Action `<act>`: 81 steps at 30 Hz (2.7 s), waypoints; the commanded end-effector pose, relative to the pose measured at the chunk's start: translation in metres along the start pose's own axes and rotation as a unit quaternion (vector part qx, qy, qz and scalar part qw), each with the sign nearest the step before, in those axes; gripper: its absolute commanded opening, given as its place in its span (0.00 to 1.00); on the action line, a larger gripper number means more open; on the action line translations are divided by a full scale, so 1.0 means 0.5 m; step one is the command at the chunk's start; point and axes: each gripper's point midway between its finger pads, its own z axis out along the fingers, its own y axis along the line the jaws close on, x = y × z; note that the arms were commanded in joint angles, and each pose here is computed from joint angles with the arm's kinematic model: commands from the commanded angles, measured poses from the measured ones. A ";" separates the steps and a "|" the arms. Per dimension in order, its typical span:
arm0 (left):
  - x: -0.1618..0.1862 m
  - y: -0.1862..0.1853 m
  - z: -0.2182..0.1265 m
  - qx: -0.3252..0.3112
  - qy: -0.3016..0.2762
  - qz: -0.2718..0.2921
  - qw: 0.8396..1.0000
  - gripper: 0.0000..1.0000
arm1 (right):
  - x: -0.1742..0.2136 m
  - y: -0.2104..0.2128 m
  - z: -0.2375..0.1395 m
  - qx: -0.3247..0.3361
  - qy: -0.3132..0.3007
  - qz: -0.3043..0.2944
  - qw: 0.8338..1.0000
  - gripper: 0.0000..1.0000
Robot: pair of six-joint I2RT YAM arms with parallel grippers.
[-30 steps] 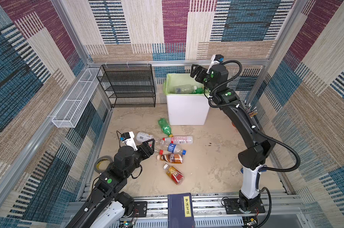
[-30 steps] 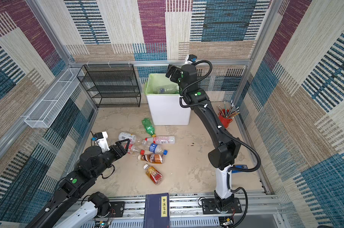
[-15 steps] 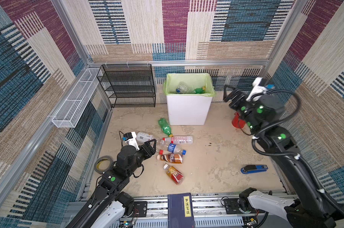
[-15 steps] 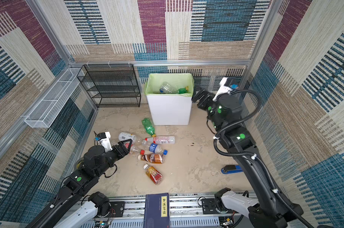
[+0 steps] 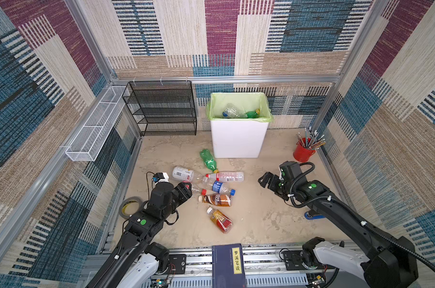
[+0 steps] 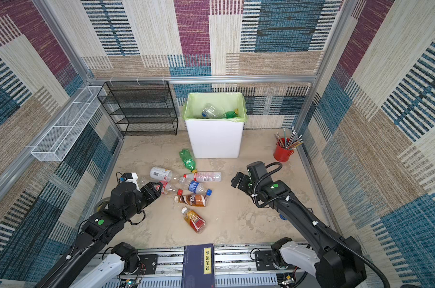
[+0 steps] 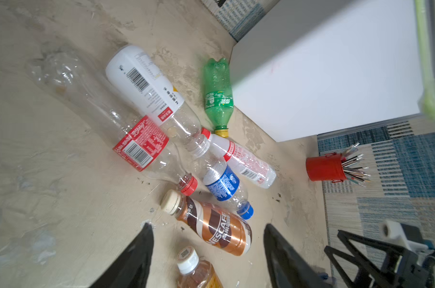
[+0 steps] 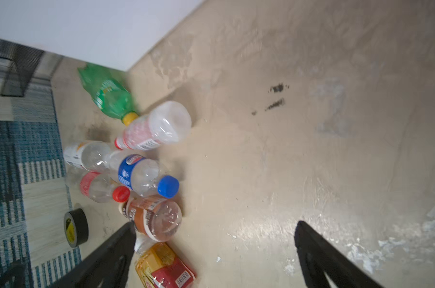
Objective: Throw the plastic bottles in the bin
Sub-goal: 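Return right gripper to the pile while left gripper lowers onto clear bottle, then close left gripper around the clear bottle in the pile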
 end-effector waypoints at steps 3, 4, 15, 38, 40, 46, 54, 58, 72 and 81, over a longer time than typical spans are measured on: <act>-0.006 0.035 0.009 -0.061 0.018 -0.045 0.997 0.70 | 0.035 0.011 0.046 -0.011 0.069 -0.046 0.996 0.99; -0.007 0.041 0.013 -0.074 0.025 -0.056 0.995 0.69 | 0.036 0.010 0.055 -0.007 0.076 -0.057 0.995 0.98; 0.026 0.084 0.089 -0.189 0.143 -0.216 0.947 0.61 | 0.023 0.009 0.113 0.002 0.101 -0.143 0.985 0.99; -0.075 0.170 0.235 -0.218 0.130 -0.343 0.905 0.85 | -0.005 0.045 0.118 -0.058 0.098 -0.199 0.973 0.94; -0.089 0.168 0.247 -0.218 0.131 -0.333 0.908 0.85 | -0.010 0.045 0.118 -0.055 0.093 -0.198 0.974 0.94; -0.079 0.178 0.275 -0.231 0.169 -0.331 0.899 0.84 | -0.004 0.030 0.135 -0.043 0.105 -0.194 0.974 0.94; -0.057 0.201 0.258 -0.267 0.184 -0.326 0.888 0.80 | -0.003 0.019 0.138 -0.038 0.107 -0.203 0.973 0.93; -0.045 0.210 0.248 -0.275 0.184 -0.326 0.886 0.76 | 0.005 0.007 0.139 -0.036 0.111 -0.209 0.971 0.93; -0.033 0.223 0.295 -0.266 0.219 -0.278 0.897 0.69 | 0.011 0.000 0.146 -0.037 0.109 -0.132 0.985 0.88; -0.071 0.196 0.275 -0.209 0.229 -0.231 0.922 0.56 | -0.030 0.011 0.112 -0.014 0.067 -0.087 0.994 0.86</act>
